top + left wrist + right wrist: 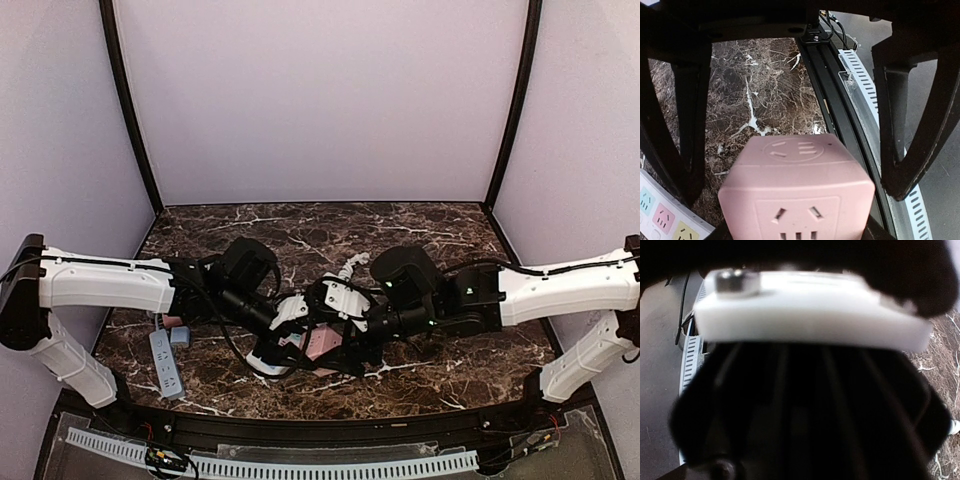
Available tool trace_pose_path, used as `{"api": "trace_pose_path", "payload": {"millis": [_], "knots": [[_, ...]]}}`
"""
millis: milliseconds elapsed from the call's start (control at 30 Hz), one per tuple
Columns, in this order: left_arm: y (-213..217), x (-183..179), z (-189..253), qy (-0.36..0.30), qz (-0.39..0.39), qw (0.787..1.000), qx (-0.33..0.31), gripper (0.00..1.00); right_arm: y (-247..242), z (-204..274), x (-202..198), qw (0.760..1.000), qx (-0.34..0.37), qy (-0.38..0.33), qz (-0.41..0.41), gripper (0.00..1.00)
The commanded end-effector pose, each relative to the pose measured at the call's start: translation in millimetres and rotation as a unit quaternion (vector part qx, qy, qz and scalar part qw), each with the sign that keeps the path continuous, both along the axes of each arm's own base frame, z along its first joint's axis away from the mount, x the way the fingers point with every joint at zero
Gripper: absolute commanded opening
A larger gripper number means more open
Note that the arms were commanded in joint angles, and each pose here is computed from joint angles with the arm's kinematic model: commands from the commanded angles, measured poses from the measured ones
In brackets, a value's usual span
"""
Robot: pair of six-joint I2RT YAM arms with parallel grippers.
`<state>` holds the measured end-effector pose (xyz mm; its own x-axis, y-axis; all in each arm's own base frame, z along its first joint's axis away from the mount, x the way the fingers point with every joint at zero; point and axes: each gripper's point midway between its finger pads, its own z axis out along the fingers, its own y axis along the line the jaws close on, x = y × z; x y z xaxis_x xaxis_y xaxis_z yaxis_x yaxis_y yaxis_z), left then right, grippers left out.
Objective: Insert the plug
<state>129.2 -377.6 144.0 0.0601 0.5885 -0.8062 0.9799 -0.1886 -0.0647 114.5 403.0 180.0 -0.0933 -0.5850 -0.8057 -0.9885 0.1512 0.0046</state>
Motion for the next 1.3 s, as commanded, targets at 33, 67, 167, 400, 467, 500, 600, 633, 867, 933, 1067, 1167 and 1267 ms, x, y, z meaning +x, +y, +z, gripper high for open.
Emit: {"api": "trace_pose_path", "payload": {"millis": [33,67,167,400,467,500,600,633,867,933,1067,1167,1267], "knots": [[-1.7,-0.1,32.1,0.002,0.000,0.998,-0.059,0.29,10.2,2.8,-4.2,1.000,0.008,-0.016,0.010,0.86],[-2.2,1.2,34.9,0.001,0.001,0.998,-0.065,0.29,10.2,2.2,-4.4,1.000,0.007,-0.015,0.010,0.84],[-0.9,2.3,39.1,0.004,0.006,0.997,-0.075,0.29,11.2,1.0,-5.3,1.000,0.007,-0.013,0.010,0.80],[1.2,2.2,47.0,0.000,0.008,0.996,-0.094,0.30,13.7,-2.3,-3.5,1.000,0.004,-0.013,0.004,0.74],[2.1,1.3,47.6,0.001,0.008,0.995,-0.095,0.30,14.5,-2.1,-4.3,1.000,0.006,-0.013,0.005,0.71],[2.8,0.9,48.6,0.001,0.008,0.995,-0.097,0.30,14.9,-1.6,-4.1,1.000,0.007,-0.014,0.005,0.69],[2.4,0.6,53.8,-0.003,0.007,0.994,-0.110,0.30,15.8,-0.9,-3.8,1.000,0.011,-0.015,0.005,0.60],[2.1,0.3,55.6,-0.004,0.006,0.993,-0.115,0.30,16.3,0.1,-4.1,1.000,0.014,-0.015,0.006,0.55],[3.1,2.3,60.5,-0.006,0.013,0.992,-0.124,0.36,19.7,2.7,-7.5,0.999,0.024,-0.011,0.017,0.28],[3.4,2.9,61.5,-0.007,0.015,0.992,-0.125,0.42,19.6,1.9,-6.8,0.999,0.025,-0.013,0.015,0.27],[4.8,5.0,63.6,-0.010,0.023,0.991,-0.132,0.67,17.0,8.5,1.5,0.999,0.040,-0.028,-0.009,0.26],[7.2,6.3,64.3,-0.015,0.029,0.989,-0.142,0.81,12.0,22.2,10.2,0.996,0.069,-0.046,-0.038,0.22],[9.0,7.5,67.9,-0.022,0.034,0.987,-0.154,0.94,4.7,33.2,14.0,0.992,0.097,-0.055,-0.058,0.20]]}}
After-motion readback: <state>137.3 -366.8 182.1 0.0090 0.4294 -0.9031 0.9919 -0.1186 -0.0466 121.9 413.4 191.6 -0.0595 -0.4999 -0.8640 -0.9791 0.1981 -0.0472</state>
